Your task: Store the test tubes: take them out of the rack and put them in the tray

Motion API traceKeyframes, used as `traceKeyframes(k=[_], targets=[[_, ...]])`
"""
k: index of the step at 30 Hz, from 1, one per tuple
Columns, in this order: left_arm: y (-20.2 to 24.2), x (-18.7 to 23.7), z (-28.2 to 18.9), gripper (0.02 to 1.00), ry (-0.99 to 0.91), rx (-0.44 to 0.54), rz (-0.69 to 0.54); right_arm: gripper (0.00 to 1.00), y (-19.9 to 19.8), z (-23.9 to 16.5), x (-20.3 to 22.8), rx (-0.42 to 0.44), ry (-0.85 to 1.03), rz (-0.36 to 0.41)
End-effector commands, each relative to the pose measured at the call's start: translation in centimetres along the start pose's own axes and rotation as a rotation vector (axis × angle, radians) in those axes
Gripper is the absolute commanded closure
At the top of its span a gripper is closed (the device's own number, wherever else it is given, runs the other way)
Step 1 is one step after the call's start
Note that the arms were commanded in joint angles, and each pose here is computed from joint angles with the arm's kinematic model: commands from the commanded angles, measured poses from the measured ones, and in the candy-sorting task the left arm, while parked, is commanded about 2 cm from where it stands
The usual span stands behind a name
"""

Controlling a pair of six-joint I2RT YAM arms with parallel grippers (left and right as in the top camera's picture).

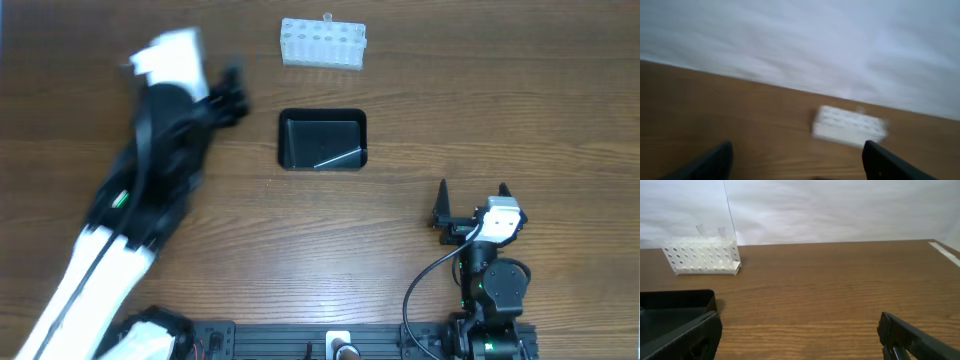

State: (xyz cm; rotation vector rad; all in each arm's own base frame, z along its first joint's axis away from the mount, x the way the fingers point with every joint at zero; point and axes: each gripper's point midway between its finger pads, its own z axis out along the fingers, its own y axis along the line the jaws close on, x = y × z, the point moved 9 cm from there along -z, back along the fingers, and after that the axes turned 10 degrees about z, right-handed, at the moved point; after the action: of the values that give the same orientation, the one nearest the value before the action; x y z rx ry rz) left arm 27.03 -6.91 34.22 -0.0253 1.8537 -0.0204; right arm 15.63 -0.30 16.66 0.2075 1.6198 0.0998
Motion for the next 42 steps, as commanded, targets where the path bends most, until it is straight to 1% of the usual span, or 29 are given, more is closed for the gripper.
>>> traceKeyframes(k=[1,5,10,11,17,29,35,42], targets=[[2.9,4.3,-2.2,0.165,-0.019,0.037,0.163,0.009,-0.2,0.0,0.2,0.018,0.005,0.004],[4.0,6.6,-4.5,0.119,-0.127,0.064,0.214,0.007,-0.2,0.0,0.2,0.018,0.005,0.005],[4.8,10.6,-5.6,0.031,-0.203,0.104,0.211,0.007,-0.2,0.0,0.2,0.018,0.005,0.005],[5.0,12.0,-5.7,0.023,-0.226,0.115,0.209,0.007,-0.2,0.0,0.2,0.018,0.005,0.005],[5.4,15.0,-6.0,0.020,-0.257,0.115,0.207,0.007,-0.2,0.0,0.2,0.018,0.005,0.005],[5.6,18.0,-6.4,0.020,-0.324,0.110,0.204,0.007,-0.2,0.0,0.2,0.018,0.005,0.005],[5.8,20.3,-6.0,0.018,-0.213,0.111,0.208,0.007,-0.2,0.0,0.2,0.018,0.005,0.005],[5.8,20.2,-6.0,0.018,-0.216,0.108,0.207,0.007,-0.2,0.0,0.2,0.018,0.005,0.005]])
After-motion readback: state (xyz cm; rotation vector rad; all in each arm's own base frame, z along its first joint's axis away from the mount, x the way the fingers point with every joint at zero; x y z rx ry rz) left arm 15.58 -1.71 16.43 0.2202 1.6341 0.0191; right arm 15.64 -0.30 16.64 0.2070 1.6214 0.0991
